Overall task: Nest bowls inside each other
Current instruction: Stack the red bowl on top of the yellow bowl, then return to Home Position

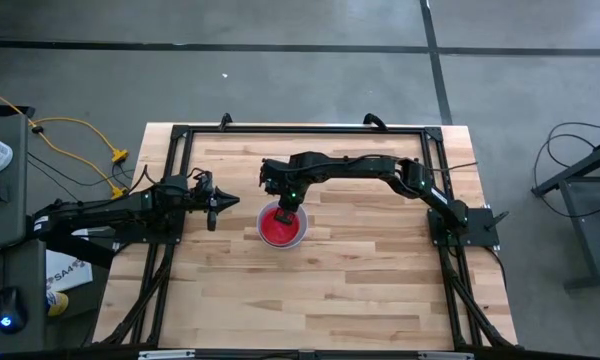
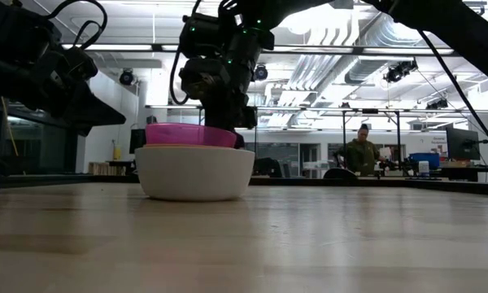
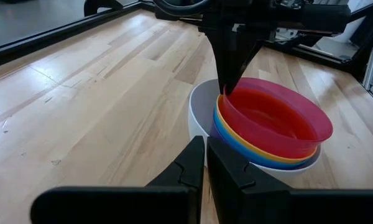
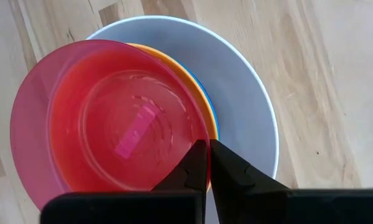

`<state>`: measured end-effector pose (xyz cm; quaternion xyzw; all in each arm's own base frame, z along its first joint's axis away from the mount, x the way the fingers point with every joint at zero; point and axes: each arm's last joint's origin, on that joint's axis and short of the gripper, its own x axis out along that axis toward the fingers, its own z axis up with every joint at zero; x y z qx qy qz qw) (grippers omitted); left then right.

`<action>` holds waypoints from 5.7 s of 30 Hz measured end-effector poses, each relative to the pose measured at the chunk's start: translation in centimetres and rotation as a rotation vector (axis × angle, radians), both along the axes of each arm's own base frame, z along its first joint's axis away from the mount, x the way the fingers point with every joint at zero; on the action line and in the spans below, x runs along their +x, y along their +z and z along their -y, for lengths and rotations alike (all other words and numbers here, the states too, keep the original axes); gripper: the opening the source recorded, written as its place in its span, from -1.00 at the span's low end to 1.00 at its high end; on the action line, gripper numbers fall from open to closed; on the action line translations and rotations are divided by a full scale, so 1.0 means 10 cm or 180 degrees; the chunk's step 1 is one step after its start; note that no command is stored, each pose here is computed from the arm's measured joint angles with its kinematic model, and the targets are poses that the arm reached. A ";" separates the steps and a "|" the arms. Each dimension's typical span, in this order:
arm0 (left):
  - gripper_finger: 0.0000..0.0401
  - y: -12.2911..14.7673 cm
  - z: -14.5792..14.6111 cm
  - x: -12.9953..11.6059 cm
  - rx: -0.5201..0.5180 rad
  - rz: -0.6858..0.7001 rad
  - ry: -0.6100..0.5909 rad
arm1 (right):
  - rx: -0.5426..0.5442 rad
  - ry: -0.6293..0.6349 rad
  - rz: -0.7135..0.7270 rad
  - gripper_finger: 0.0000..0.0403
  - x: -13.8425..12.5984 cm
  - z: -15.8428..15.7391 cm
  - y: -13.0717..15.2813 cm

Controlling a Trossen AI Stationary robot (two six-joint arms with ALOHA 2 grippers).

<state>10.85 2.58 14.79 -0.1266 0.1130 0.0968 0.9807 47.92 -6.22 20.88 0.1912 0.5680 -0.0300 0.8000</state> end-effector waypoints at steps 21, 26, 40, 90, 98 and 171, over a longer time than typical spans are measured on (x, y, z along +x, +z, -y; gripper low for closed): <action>-0.90 0.00 0.00 0.00 0.0000 0.0000 0.0001 | 0.0128 0.0089 0.0122 -0.68 0.03 -0.01 0.01; -0.90 0.00 0.00 0.00 0.0000 0.0000 0.0001 | 0.0120 0.0060 0.0120 -0.46 0.03 -0.01 0.01; -0.90 0.00 0.00 0.00 -0.0001 -0.0001 0.0001 | 0.0086 0.0056 0.0259 -0.30 0.07 0.00 0.03; -0.90 0.00 0.00 0.00 0.0002 -0.0010 0.0016 | -0.0110 0.0949 0.1442 -0.33 -0.82 -0.52 1.15; -0.90 -0.01 -0.01 0.00 0.0005 -0.0034 0.0051 | -0.0131 0.0770 0.1616 -0.33 -1.24 -0.56 1.04; -0.90 -0.01 -0.01 0.00 0.0001 -0.0052 0.0055 | -0.0291 -0.0183 0.3285 -0.33 -3.30 -0.60 -0.50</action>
